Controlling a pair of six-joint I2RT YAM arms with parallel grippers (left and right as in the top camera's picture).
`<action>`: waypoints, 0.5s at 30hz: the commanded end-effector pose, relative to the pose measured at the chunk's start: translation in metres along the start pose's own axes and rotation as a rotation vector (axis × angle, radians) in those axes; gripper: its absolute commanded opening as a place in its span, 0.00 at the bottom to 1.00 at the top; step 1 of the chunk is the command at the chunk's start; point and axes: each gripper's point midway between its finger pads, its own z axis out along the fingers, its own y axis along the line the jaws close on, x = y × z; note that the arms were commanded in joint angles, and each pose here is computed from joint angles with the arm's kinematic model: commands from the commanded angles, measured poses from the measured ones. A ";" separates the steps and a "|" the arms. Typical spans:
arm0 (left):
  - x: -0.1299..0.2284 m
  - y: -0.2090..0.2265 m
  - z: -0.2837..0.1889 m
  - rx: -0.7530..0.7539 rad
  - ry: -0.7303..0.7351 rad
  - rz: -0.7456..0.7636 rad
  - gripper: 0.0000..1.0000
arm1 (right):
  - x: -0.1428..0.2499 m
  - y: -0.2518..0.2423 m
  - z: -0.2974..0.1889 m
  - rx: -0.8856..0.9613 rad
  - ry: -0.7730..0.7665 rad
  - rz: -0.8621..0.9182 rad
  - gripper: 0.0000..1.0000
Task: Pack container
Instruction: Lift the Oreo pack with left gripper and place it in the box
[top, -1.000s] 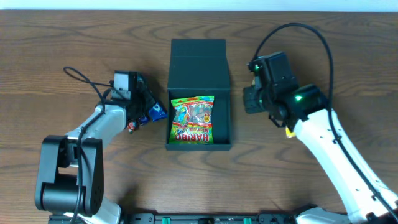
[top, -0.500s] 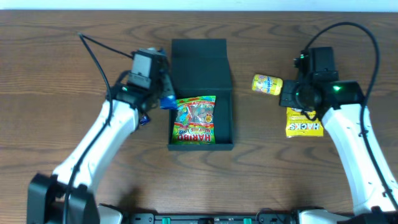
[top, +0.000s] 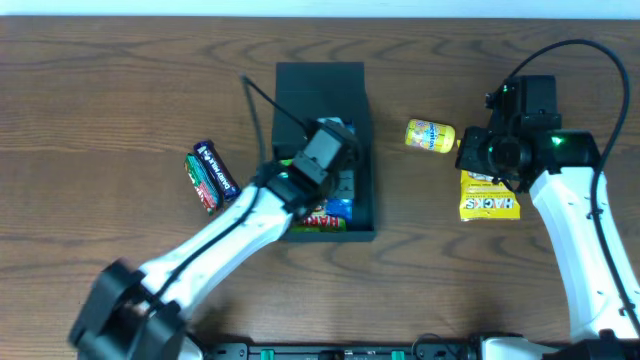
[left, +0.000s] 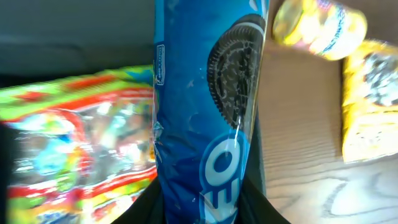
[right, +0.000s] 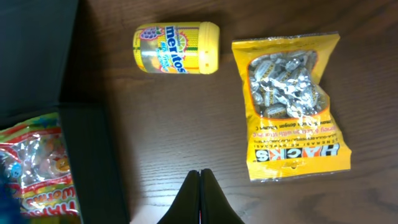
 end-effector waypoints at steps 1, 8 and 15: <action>0.015 -0.009 0.021 0.037 0.054 -0.013 0.06 | 0.000 0.001 -0.001 -0.023 0.005 0.014 0.01; 0.027 -0.016 0.040 0.077 0.120 -0.096 0.24 | 0.003 0.001 -0.001 -0.020 0.016 0.004 0.01; 0.025 -0.027 0.029 0.133 0.127 -0.094 0.81 | 0.003 0.001 -0.001 -0.020 0.016 0.004 0.02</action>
